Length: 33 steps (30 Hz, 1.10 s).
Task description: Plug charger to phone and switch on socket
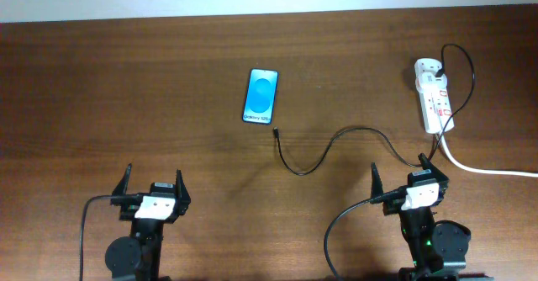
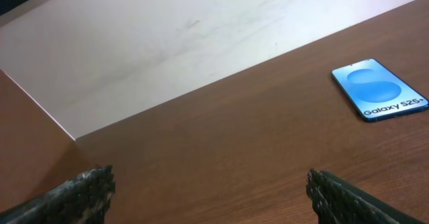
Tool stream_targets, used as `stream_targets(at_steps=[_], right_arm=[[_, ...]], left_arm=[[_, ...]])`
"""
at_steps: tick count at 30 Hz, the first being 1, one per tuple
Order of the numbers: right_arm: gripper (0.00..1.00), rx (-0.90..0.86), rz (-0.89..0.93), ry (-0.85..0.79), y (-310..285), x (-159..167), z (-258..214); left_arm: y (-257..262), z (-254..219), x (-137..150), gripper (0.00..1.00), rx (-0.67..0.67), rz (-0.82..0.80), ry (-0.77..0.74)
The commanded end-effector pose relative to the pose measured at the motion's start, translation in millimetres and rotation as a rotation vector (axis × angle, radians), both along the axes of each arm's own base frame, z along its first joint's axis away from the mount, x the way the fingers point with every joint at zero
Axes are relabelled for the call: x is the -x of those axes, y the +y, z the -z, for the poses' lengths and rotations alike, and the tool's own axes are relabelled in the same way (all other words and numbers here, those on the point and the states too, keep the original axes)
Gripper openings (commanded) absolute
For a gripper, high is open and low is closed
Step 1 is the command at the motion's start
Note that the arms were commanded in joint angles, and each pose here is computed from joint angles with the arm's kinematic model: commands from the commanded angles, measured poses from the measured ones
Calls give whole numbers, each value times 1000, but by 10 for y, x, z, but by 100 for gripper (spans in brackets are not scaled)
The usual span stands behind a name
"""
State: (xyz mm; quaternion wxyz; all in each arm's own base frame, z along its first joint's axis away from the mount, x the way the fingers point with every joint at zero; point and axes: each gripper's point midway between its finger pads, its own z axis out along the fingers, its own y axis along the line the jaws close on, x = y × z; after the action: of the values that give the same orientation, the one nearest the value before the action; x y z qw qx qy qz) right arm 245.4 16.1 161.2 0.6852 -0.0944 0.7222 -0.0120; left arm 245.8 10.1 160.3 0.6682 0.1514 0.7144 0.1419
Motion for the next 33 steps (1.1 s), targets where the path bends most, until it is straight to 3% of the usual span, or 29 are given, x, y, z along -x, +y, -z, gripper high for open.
stream_targets(at_steps=[1,33], right_arm=[[98,-8,14,4,-26,1,20],[98,-7,13,2,-25,0,17]], left_arm=[[25,11,3,99,-13,-12,1],[46,10,4,99,-14,-24,1]])
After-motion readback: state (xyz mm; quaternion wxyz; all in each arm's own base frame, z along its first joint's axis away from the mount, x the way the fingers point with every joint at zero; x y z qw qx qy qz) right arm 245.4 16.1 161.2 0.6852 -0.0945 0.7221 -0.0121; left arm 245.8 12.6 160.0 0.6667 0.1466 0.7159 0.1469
